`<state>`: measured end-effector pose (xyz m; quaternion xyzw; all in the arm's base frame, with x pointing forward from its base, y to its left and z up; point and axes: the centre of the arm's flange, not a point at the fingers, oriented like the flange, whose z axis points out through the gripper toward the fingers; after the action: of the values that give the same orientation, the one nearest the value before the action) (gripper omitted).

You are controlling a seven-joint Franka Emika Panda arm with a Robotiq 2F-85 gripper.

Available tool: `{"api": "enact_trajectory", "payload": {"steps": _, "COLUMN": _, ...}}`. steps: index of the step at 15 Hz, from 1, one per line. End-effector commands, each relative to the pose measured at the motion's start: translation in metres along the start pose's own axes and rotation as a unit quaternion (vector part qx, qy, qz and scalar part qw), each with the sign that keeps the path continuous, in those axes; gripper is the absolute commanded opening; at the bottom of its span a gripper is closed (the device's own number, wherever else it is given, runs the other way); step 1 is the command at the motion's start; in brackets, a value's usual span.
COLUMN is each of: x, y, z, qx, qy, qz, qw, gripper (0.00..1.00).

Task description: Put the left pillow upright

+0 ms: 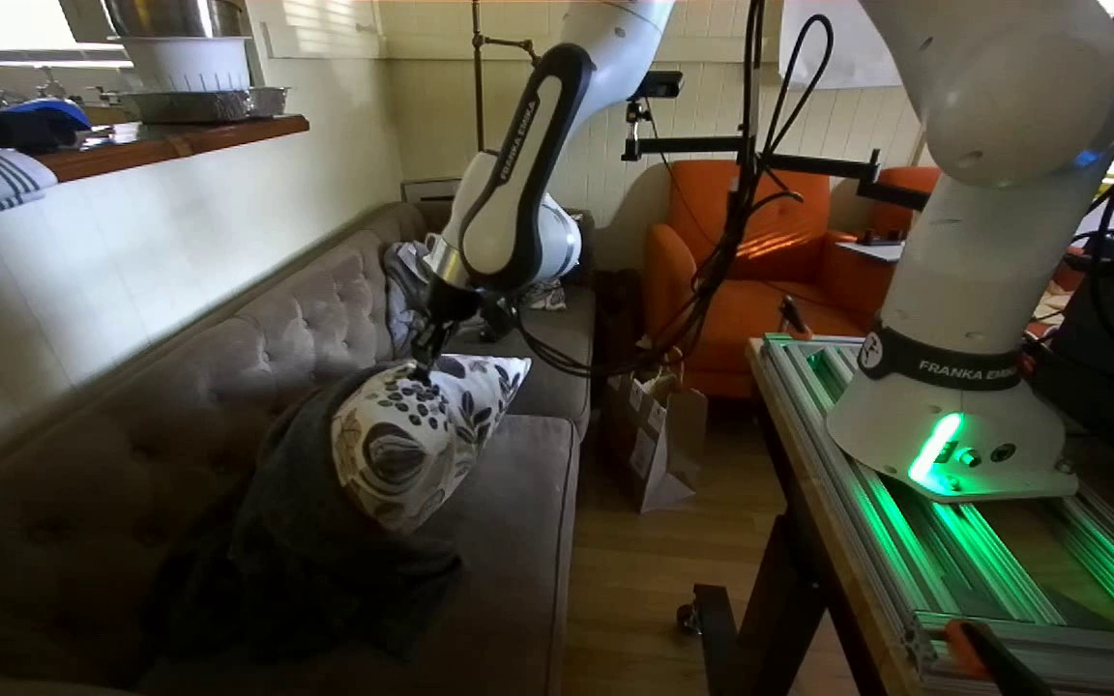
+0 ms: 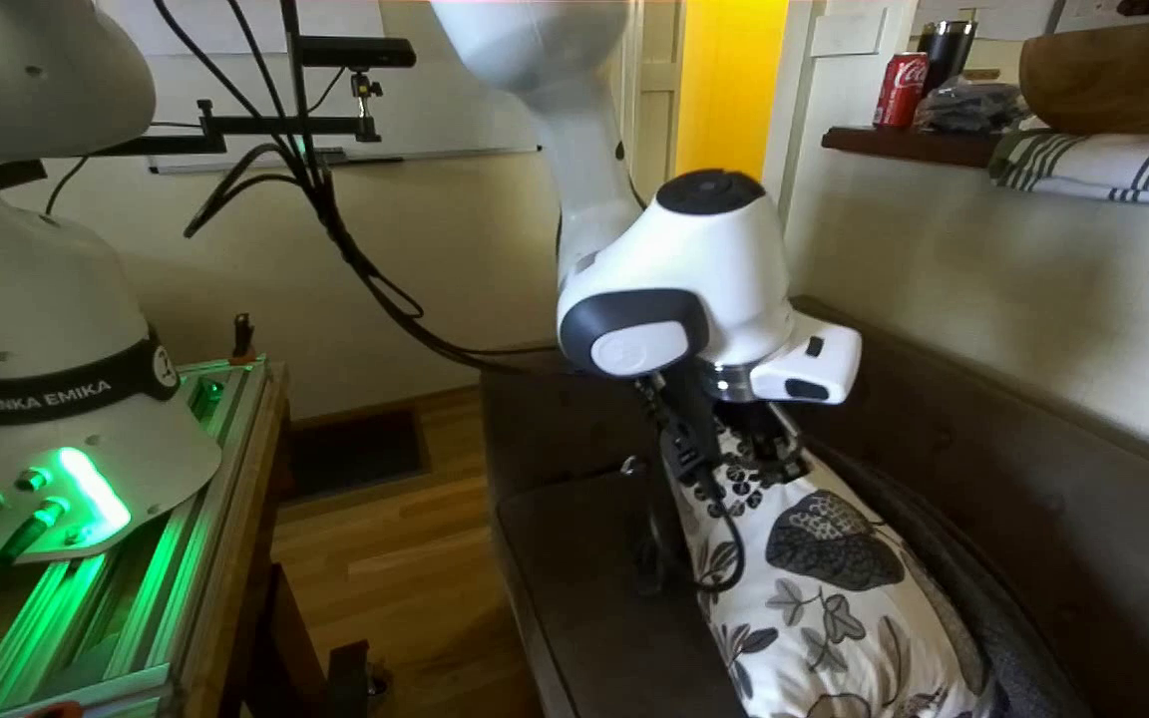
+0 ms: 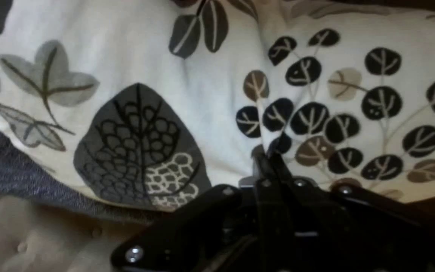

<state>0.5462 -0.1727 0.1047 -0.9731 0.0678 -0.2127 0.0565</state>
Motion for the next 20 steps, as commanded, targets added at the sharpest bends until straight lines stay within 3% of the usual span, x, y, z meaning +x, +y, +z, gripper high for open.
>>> {"api": "enact_trajectory", "payload": {"steps": 1, "x": 0.091, "y": -0.013, "z": -0.035, "qx": -0.020, "qy": 0.035, "qz": -0.050, "qw": 0.9980, "gripper": 0.02}}
{"api": "enact_trajectory", "payload": {"steps": 6, "x": 0.178, "y": -0.046, "z": -0.023, "qx": -0.013, "qy": 0.073, "qz": -0.111, "qw": 0.9911, "gripper": 0.02}}
{"api": "enact_trajectory", "payload": {"steps": 8, "x": 0.193, "y": -0.054, "z": -0.008, "qx": -0.012, "qy": 0.059, "qz": -0.130, "qw": 0.9897, "gripper": 0.02}}
{"api": "enact_trajectory", "payload": {"steps": 9, "x": 0.150, "y": -0.053, "z": -0.021, "qx": -0.011, "qy": 0.042, "qz": -0.111, "qw": 0.9929, "gripper": 0.01}}
{"api": "enact_trajectory", "payload": {"steps": 12, "x": 0.142, "y": -0.055, "z": -0.004, "qx": -0.008, "qy": 0.027, "qz": -0.109, "qw": 0.9936, "gripper": 0.03}}
{"api": "enact_trajectory", "payload": {"steps": 17, "x": 0.142, "y": -0.053, "z": -0.005, "qx": -0.009, "qy": 0.027, "qz": -0.108, "qw": 0.9937, "gripper": 0.02}}
{"api": "enact_trajectory", "payload": {"steps": 20, "x": 0.177, "y": -0.048, "z": 0.015, "qx": -0.008, "qy": 0.040, "qz": -0.150, "qw": 0.9878, "gripper": 0.02}}
